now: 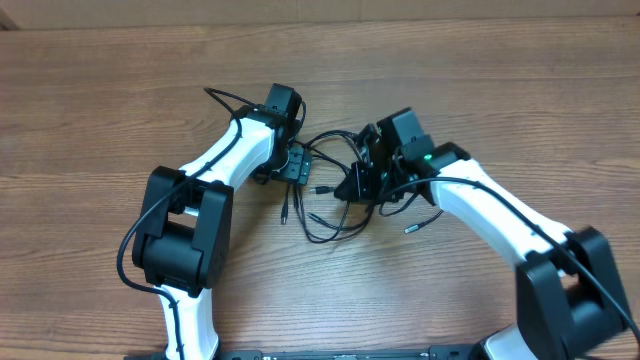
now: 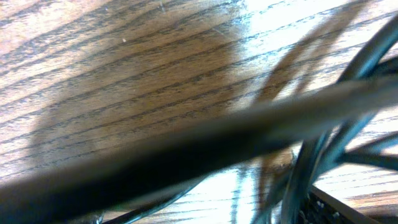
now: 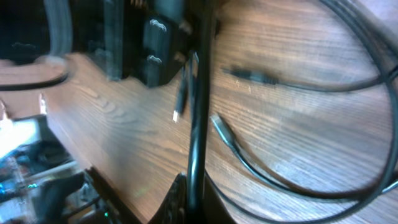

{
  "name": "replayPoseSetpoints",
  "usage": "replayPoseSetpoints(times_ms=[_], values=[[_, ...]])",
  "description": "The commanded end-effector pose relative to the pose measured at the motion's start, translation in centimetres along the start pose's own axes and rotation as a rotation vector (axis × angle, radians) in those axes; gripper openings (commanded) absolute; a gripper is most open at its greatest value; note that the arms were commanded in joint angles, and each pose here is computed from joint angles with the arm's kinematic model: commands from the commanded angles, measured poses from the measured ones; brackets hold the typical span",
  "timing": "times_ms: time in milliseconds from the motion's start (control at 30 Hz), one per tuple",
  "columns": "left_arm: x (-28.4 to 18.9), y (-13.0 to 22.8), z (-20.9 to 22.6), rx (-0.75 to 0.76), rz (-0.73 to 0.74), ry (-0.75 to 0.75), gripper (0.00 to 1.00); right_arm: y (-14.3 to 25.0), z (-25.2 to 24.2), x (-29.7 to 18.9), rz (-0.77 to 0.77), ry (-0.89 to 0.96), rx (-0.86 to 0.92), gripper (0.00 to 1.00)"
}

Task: Untangle cables
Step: 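Pull one cable rightward with the right gripper, left gripper holding bundle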

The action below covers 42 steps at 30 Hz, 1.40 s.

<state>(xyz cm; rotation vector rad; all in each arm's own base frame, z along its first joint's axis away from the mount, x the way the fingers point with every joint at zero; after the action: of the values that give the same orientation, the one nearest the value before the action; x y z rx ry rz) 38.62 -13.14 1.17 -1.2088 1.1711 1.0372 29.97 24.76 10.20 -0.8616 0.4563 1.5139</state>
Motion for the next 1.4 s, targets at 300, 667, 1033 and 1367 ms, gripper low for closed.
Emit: replayPoseSetpoints(times_ms=[300,667,1033,1367], values=[[0.4,0.3,0.1,-0.009,0.029,0.001,0.88,-6.6,-4.3,-21.1,-0.477,0.684,0.100,0.04],[0.4,1.0,1.2,-0.014,0.057,-0.048,0.85,-2.7,-15.7,-34.8,-0.641,1.170,0.492,0.04],[-0.1,2.5,7.7,-0.230,0.130,-0.207,0.77,3.7,-23.6,-44.8,-0.861,1.267,0.906,0.04],[0.1,2.3,6.2,-0.349,0.179,0.084,0.77,1.1,-24.1,-42.1,-0.885,0.782,0.850,0.04]])
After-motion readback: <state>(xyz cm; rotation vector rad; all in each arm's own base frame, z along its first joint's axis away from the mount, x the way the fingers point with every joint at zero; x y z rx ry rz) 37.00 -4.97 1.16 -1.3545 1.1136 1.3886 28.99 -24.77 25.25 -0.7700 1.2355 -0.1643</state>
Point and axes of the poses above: each gripper's point midway between its finger pads, its own x axis out along the fingers, its own z axis along the line the jaws close on, y = z × x, the point moved 1 cm from there along -x, back along the fingers, and after that the axes turned 5 degrees about -x, right-handed, at the moved point
